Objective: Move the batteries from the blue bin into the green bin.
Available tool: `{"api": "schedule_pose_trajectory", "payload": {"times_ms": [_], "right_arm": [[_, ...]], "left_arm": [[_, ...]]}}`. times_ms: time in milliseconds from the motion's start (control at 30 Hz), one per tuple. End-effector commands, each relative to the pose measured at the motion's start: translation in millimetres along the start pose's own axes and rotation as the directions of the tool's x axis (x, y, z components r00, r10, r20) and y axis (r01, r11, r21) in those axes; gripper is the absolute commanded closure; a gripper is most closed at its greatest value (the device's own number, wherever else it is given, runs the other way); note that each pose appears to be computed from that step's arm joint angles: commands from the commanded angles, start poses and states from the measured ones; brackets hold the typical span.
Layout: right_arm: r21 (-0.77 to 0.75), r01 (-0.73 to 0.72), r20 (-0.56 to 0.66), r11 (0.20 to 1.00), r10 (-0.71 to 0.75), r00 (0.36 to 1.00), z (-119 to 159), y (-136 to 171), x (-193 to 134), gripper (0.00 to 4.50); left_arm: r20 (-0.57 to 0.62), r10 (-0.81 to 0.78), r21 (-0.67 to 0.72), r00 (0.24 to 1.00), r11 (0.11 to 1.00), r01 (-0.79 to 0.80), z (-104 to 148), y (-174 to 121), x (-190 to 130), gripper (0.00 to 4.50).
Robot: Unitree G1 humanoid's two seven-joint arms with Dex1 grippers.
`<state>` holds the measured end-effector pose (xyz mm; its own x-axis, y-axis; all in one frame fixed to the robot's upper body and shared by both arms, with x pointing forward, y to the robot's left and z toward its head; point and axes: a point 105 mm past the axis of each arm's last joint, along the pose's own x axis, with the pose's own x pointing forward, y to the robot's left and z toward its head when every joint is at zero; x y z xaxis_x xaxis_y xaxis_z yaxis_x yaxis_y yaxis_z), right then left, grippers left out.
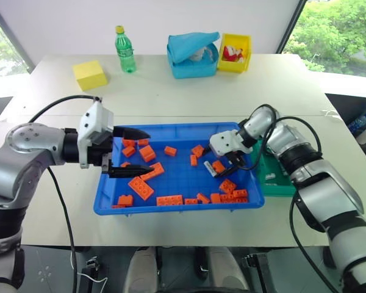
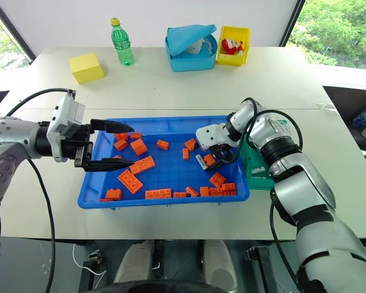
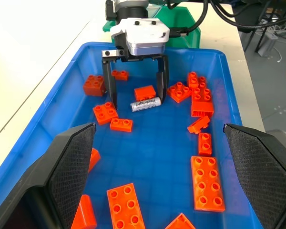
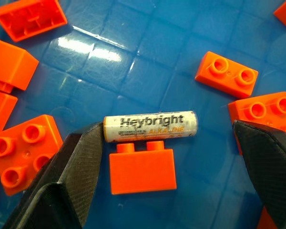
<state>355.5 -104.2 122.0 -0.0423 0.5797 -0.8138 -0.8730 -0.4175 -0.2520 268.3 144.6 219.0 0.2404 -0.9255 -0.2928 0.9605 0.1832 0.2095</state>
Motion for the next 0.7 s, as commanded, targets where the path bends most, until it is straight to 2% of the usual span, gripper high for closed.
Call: {"api": "schedule_pose_trajectory", "payload": {"times_ms": [33, 67, 200, 333, 433, 500, 633, 700], "right_arm": [[0.006, -0.016, 0.056, 1.0, 0.015, 0.998, 12.0, 0.2, -0.4, 1.94], [0.012, -0.01, 0.067, 1.0, 0.009, 0.998, 14.1, -0.5, -1.4, 2.3], [0.127, 0.076, 0.183, 0.989, -0.098, 0.978, 35.6, -13.9, -24.0, 2.28], [0.266, 0.248, 0.262, 0.932, -0.317, 0.912, 46.4, -17.4, -77.0, 2.28], [0.386, 0.338, 0.259, 0.859, -0.452, 0.854, 43.5, -4.2, -118.7, 2.28], [0.44, 0.376, 0.227, 0.815, -0.506, 0.832, 37.0, 10.4, -138.6, 2.28], [0.546, 0.483, 0.019, 0.684, -0.587, 0.81, -5.3, 59.8, -160.3, 2.28], [0.583, 0.521, -0.054, 0.624, -0.61, 0.791, -21.7, 79.1, -165.9, 2.28]], "left_arm": [[0.014, 0.011, 0.038, 1.0, 0.999, -0.012, 9.3, -0.1, -4.3, 0.0], [0.013, 0.012, 0.038, 1.0, 0.999, -0.012, 9.2, -0.2, -4.4, 0.0], [0.015, 0.014, 0.033, 1.0, 0.999, -0.015, 8.1, -0.8, -4.4, 0.0], [0.018, 0.026, 0.003, 1.0, 1.0, -0.026, 0.3, -0.8, -3.7, 0.0], [0.018, 0.037, -0.019, 0.999, 0.999, -0.037, -6.7, -0.5, -4.7, 0.0], [0.018, 0.045, -0.031, 0.999, 0.999, -0.044, -10.2, 0.3, -6.3, 0.0], [-0.027, 0.122, -0.056, 0.992, 0.991, -0.123, -29.3, 18.2, -22.4, 0.0], [-0.021, 0.139, -0.055, 0.99, 0.989, -0.14, -27.6, 22.6, -28.2, 0.0]]}}
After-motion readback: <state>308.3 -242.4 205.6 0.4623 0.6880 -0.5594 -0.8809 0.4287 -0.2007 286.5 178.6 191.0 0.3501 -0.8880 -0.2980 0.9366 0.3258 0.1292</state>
